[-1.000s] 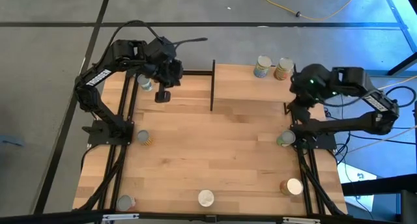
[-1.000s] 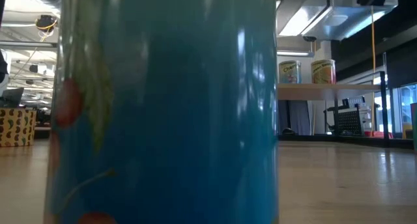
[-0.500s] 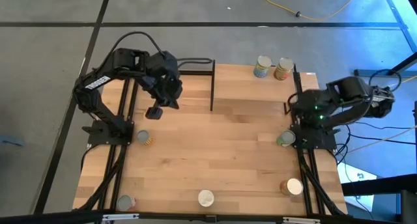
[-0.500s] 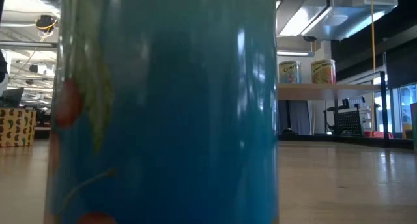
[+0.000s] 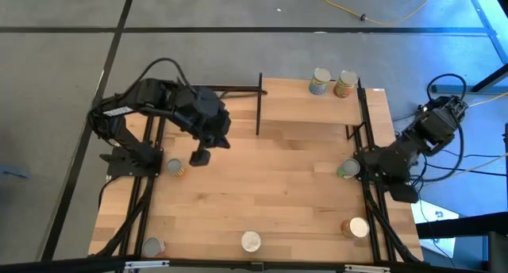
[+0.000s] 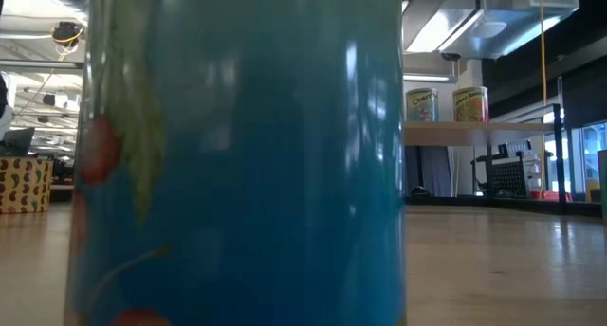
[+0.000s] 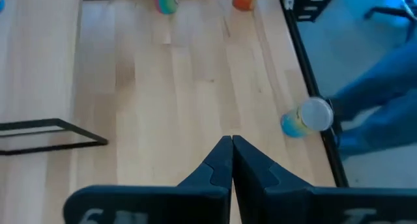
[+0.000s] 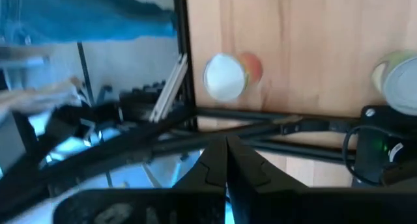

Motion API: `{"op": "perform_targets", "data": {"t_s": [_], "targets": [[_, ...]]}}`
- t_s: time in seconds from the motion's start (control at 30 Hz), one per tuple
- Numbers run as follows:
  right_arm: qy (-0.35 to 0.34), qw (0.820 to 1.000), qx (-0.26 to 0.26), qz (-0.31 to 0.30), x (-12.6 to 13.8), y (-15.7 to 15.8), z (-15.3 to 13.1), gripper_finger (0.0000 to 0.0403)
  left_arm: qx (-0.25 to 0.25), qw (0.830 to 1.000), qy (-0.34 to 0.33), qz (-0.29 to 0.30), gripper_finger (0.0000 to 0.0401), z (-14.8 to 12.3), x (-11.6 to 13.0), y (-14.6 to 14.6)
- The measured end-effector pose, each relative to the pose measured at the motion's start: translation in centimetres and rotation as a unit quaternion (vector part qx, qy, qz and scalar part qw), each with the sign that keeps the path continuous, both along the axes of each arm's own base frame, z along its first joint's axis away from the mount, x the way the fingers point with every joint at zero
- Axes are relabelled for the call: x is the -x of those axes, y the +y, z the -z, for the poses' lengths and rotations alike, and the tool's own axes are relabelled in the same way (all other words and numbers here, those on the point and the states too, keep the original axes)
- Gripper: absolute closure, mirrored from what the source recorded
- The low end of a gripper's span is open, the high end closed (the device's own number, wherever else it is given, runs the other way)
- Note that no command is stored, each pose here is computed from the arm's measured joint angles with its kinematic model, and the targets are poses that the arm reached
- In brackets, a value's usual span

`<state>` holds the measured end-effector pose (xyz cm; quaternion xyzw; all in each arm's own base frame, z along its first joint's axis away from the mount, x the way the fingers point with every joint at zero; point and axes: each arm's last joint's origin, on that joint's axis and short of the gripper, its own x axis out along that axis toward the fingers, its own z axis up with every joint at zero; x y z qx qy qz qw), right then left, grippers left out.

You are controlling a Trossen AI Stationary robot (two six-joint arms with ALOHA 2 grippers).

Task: Pick and place cans onto a shelf
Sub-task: Put the orange canned good on the shelf

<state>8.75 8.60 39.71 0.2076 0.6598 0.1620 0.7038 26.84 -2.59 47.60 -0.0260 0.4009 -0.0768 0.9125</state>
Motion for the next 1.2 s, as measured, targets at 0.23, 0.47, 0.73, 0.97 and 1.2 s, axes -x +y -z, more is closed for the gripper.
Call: {"op": "perform_targets", "data": {"t_s": [0.23,0.47,0.73,0.97,1.2], "targets": [[0.02,0.999,0.0,-0.028,-0.2,2.6,0.4,0.0401,-0.004,0.999,0.005,-0.038,0.0401,0.3,-0.1,-2.8],[0.039,0.998,0.049,-0.005,-2.2,4.9,1.8,0.0363,-0.015,0.999,0.001,-0.031,0.0401,0.2,0.3,-4.3],[0.037,0.99,0.126,-0.06,-4.2,7.7,4.2,0.0329,-0.021,1.0,0.001,-0.01,0.0401,0.3,0.6,-5.2],[0.084,0.972,0.211,-0.065,-4.5,8.6,8.8,0.033,-0.027,1.0,0.0,0.009,0.0401,0.3,0.9,-5.9],[0.058,0.984,0.161,-0.058,-4.1,8.3,12.8,0.0349,-0.026,1.0,0.0,0.016,0.0401,0.3,1.0,-6.3]]}}
